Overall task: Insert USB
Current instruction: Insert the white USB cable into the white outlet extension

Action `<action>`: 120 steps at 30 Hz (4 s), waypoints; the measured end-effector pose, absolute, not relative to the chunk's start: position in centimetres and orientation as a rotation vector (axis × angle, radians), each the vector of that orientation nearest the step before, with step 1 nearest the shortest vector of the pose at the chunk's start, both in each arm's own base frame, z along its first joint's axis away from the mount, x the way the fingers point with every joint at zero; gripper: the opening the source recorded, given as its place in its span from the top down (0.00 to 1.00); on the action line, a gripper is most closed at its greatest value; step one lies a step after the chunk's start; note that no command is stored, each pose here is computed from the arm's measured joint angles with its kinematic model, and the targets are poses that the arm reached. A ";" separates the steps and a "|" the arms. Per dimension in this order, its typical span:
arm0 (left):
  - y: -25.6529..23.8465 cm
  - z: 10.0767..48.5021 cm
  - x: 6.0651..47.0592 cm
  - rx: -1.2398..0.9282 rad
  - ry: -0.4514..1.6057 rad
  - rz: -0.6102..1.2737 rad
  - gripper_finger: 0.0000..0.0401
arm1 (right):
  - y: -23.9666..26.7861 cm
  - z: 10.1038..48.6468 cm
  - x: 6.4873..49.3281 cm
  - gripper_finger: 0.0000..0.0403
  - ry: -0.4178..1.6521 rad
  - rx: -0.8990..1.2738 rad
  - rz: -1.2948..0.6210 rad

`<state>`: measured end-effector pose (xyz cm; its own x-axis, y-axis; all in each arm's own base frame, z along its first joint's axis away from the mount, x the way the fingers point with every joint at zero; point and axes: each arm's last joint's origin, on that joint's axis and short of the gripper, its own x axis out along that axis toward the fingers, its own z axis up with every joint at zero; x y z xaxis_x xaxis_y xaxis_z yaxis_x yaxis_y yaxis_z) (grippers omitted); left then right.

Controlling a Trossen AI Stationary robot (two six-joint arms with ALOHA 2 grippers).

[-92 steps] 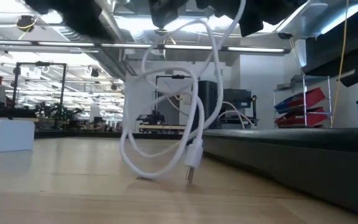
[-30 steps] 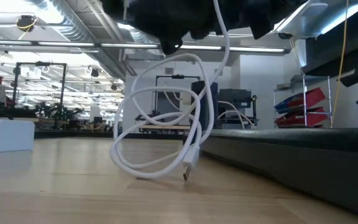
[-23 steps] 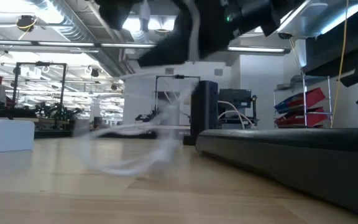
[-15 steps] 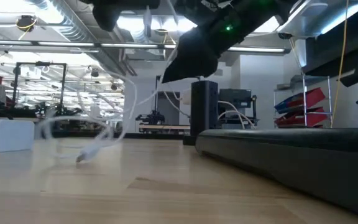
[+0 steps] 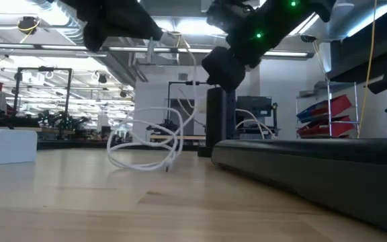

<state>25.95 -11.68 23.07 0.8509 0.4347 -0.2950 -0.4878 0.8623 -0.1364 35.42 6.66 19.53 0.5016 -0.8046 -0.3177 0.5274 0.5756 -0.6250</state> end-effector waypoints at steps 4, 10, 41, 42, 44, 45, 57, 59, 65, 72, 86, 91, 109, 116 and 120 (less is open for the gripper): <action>-11.3 23.1 25.9 -0.229 0.207 0.598 1.00 | 6.8 20.4 33.9 0.53 0.580 -0.409 -0.957; -10.5 23.1 26.0 -0.255 0.166 0.683 1.00 | 8.2 21.6 34.7 0.52 0.539 -0.245 -0.722; -10.0 24.8 27.0 -0.295 0.045 0.673 1.00 | 10.5 20.3 39.1 0.56 0.133 -0.110 -0.486; -10.0 24.9 27.0 -0.296 0.042 0.669 1.00 | 10.5 20.3 39.1 0.56 0.137 -0.112 -0.486; -10.0 25.0 27.0 -0.290 0.041 0.667 1.00 | 10.5 20.5 39.2 0.57 0.135 -0.112 -0.488; -10.0 25.0 27.0 -0.283 0.043 0.666 1.00 | 10.5 20.6 39.3 0.58 0.131 -0.110 -0.488; -9.9 25.2 27.2 -0.299 0.029 0.646 1.00 | 9.5 20.6 39.7 0.72 0.147 -0.094 -0.506; -9.9 25.2 27.2 -0.297 0.032 0.644 1.00 | 9.5 20.6 39.7 0.73 0.147 -0.092 -0.507; -9.9 25.1 27.2 -0.279 0.040 0.645 1.00 | 9.6 20.7 39.7 0.81 0.138 -0.081 -0.483; -9.9 25.1 27.2 -0.274 0.043 0.647 1.00 | 9.6 20.7 39.7 0.89 0.129 -0.070 -0.480; -9.8 24.9 27.1 -0.201 0.081 0.652 0.98 | 9.6 20.8 39.7 0.98 0.123 -0.066 -0.477; -9.9 24.8 27.2 -0.168 0.109 0.614 0.92 | 9.7 20.8 39.8 0.97 0.120 -0.064 -0.436; -9.9 25.0 27.0 -0.129 0.120 0.599 0.99 | 9.8 20.6 39.8 0.98 0.155 -0.058 -0.394; -9.9 25.6 26.6 -0.118 0.111 0.587 0.99 | 9.8 20.6 39.8 0.99 0.153 -0.054 -0.386; -9.8 25.9 26.4 -0.119 0.111 0.587 0.99 | 9.8 20.6 39.8 0.99 0.157 -0.056 -0.386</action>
<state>26.41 -9.76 25.90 0.8270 0.5450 -0.1378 -0.5577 0.8261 -0.0802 39.78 9.79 20.59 0.9143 -0.3795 -0.1416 0.3708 0.9249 -0.0843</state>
